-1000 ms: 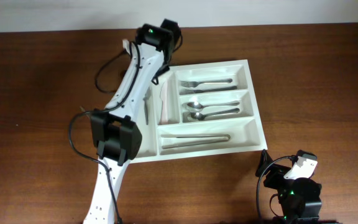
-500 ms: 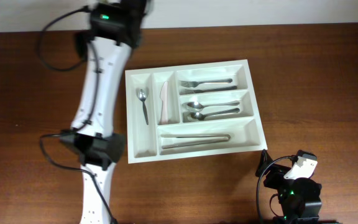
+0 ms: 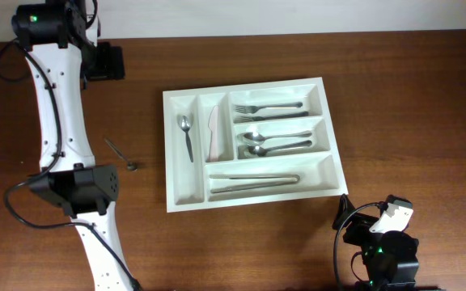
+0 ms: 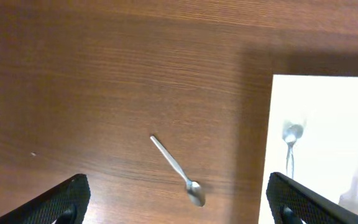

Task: Pack container
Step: 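Move the left gripper back over the small spoon on the table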

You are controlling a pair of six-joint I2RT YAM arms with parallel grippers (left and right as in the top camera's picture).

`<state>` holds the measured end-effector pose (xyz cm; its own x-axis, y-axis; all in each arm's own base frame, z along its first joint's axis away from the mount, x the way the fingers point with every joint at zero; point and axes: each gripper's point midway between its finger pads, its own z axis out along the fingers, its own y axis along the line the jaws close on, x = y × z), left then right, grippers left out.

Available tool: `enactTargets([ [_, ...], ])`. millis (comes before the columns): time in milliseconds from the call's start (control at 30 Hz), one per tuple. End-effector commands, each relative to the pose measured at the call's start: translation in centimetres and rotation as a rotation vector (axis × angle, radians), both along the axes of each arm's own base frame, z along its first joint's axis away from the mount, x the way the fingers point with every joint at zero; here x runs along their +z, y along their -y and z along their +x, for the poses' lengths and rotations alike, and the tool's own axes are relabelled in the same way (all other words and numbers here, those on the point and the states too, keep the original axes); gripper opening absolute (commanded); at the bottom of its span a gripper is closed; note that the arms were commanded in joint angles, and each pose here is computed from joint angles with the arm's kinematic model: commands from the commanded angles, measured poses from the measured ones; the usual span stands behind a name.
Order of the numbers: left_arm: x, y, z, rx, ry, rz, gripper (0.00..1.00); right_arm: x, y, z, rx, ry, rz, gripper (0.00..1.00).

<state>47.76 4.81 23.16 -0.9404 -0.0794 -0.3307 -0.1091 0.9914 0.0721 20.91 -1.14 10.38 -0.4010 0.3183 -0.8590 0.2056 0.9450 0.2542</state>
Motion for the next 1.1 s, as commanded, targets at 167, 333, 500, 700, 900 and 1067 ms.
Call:
enactTargets([
  [167, 14.4, -2.7, -6.8, 0.005, 0.291, 0.218, 0.94, 0.0, 0.5, 0.0, -0.025, 0.008, -0.010, 0.99],
  [333, 17.0, -3.0, -9.7, 0.025, 0.335, 0.250, 0.94, 0.0, 0.5, 0.0, -0.025, 0.008, -0.010, 0.99],
  [500, 15.0, -3.9, -13.5, 0.047, 0.207, 0.306, 0.99, 0.0, 0.5, 0.0, -0.025, 0.008, -0.010, 0.99],
  [700, 10.2, -5.1, -18.8, 0.054, 0.017, 0.385, 0.99, 0.0, 0.5, 0.0, -0.025, 0.008, -0.010, 0.99],
  [900, 2.4, -3.9, -17.8, -0.247, -0.094, 0.395, 0.99, 0.0, 0.5, 0.0, -0.025, 0.008, -0.010, 0.99],
  [1067, -5.6, -2.2, -16.1, -0.521, -0.172, 0.346, 0.99, 0.0, 0.5, 0.0, -0.025, 0.008, -0.010, 0.99],
])
